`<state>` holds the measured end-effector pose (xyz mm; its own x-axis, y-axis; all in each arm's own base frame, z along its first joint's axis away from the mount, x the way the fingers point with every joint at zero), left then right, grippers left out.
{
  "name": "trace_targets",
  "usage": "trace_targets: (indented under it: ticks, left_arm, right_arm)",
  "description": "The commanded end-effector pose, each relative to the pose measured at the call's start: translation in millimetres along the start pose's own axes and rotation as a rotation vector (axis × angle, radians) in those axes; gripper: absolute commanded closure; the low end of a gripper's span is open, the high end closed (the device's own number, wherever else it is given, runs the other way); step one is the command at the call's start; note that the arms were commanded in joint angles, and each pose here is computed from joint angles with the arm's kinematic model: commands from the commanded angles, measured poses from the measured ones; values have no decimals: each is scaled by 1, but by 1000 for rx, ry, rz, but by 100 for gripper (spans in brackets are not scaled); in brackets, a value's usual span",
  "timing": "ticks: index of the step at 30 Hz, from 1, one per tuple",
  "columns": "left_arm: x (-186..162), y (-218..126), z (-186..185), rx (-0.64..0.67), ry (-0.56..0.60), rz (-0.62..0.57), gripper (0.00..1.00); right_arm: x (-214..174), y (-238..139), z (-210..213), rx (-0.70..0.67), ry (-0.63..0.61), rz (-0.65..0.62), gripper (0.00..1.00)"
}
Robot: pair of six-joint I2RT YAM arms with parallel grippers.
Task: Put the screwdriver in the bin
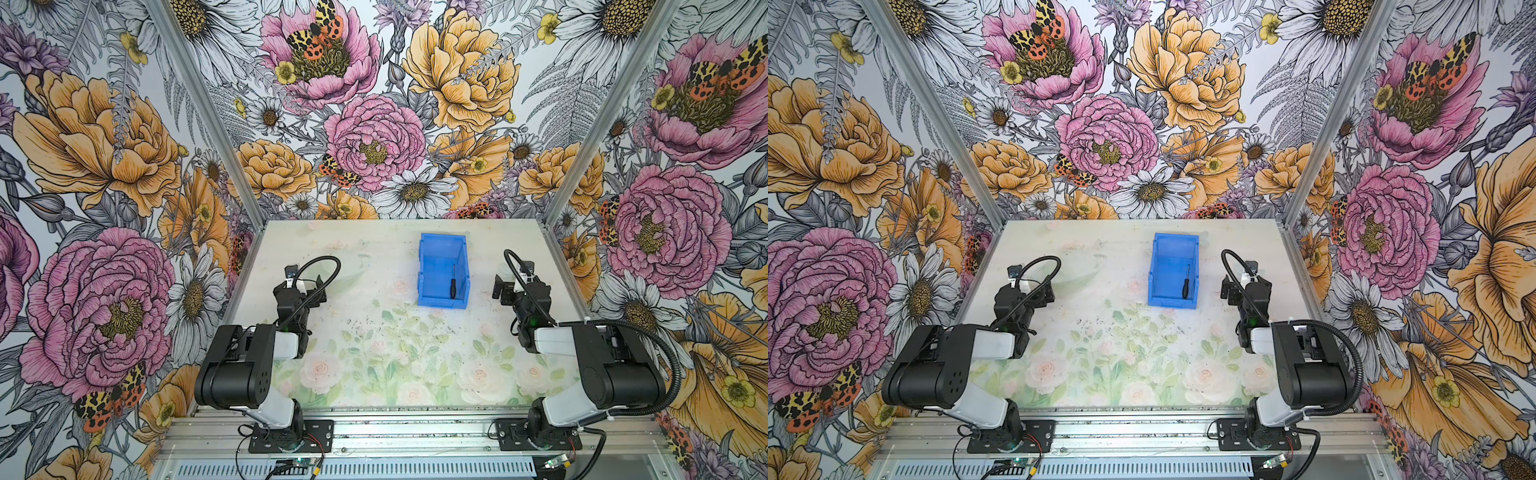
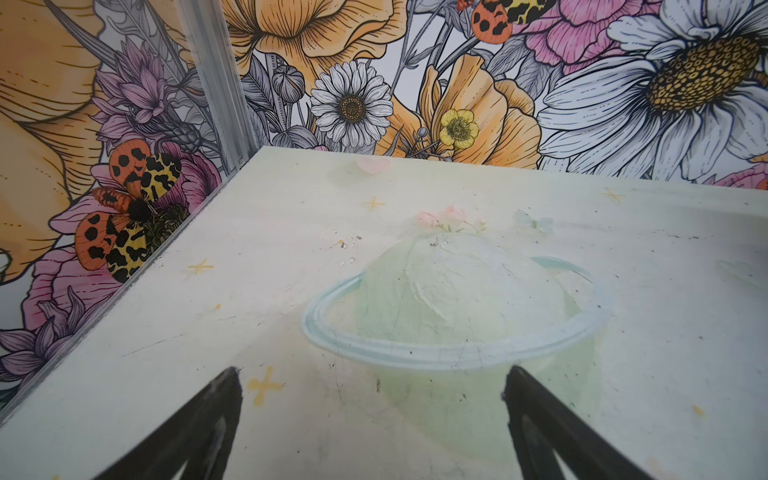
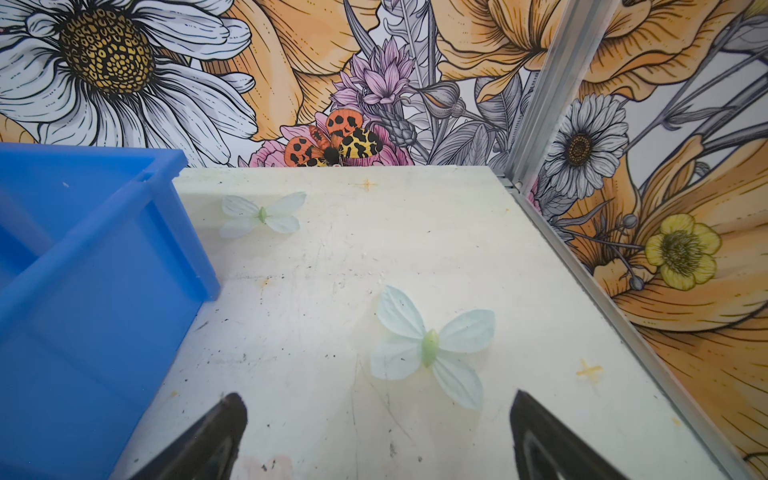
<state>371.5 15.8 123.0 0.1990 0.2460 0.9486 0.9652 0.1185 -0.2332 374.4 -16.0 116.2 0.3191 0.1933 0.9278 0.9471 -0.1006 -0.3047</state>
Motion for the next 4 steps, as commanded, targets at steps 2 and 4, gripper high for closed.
trace_targets:
  ticks: [2, 4]
  left_arm:
    - [12, 3, -2, -7, 0, -41, 1]
    - [12, 2, -2, -3, 4, -44, 1]
  right_arm:
    - [3, -1, -3, -17, 10, -24, 1]
    - [3, -1, -4, -17, 12, -24, 1]
Point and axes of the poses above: each gripper's point midway between its finger pads, its own y axis out along the fingers, its own z axis along the line the jaws close on, x = y × z, the point moved 3 cm from there along -y, back along the fingers, and after that the axes turned 11 degrees about -y, right-handed, at the moved point
